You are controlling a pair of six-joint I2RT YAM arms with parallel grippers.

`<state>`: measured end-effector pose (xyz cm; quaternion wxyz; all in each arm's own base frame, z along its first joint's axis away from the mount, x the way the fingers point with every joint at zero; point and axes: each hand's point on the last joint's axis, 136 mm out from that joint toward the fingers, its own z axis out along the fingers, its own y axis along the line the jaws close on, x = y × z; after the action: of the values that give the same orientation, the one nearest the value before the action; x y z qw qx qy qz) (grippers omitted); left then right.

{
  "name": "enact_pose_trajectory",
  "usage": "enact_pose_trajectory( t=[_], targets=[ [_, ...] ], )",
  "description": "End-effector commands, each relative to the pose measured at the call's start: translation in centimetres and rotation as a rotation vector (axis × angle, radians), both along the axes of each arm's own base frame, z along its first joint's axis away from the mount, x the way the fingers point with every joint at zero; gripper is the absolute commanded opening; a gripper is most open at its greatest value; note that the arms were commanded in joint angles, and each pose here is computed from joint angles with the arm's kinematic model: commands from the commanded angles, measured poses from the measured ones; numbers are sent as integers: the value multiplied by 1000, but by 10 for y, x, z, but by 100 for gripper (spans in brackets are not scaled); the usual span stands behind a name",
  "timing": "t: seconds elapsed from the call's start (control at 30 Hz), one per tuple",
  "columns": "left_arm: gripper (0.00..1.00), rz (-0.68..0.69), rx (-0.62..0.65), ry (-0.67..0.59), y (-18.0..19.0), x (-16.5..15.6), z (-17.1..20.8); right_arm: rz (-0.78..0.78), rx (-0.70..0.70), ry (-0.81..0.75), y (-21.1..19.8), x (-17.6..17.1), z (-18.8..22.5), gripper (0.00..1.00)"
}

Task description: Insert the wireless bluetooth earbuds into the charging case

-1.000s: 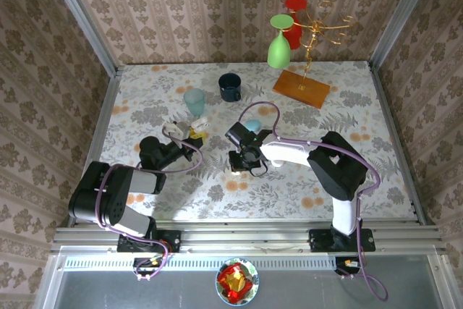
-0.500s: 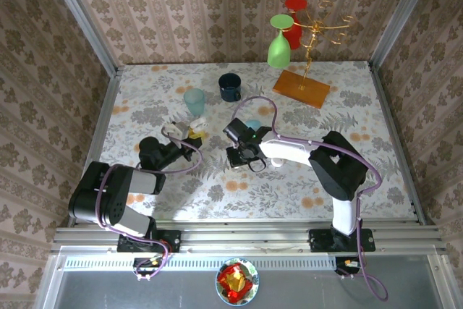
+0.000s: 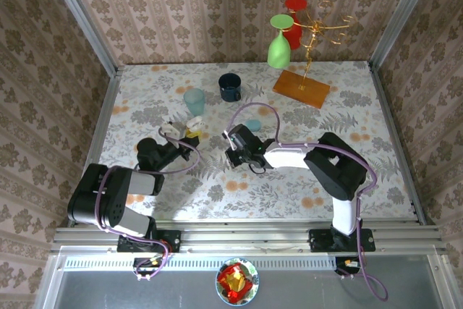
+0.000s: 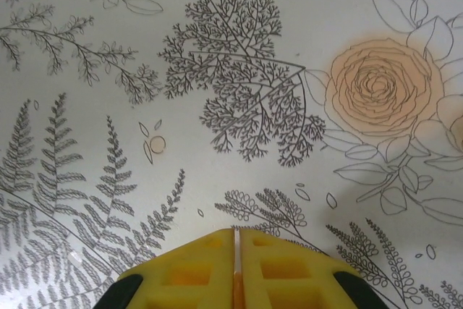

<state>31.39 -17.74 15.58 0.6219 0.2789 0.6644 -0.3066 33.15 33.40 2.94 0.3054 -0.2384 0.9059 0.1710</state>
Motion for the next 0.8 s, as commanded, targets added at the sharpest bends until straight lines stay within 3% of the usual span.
enact_pose_trajectory(
  t=[0.0, 0.27, 0.5, 0.6, 0.77],
  targets=[
    [1, 14, -9, -38, 4, -1, 10, 40, 63, -65, 10, -2, 8, 12],
    [1, 17, -11, -46, 4, -1, 12, 48, 89, -59, 6, -26, 17, 22],
    [1, 11, -13, -46, 4, -1, 13, -111, 158, -47, -10, -23, 47, 53],
    [1, -3, -10, -49, 2, -2, 13, -234, 155, 90, -27, -22, 39, 55],
    [1, -57, 6, -74, -4, -9, 14, -278, 112, 321, -43, -34, 21, 50]
  ],
)
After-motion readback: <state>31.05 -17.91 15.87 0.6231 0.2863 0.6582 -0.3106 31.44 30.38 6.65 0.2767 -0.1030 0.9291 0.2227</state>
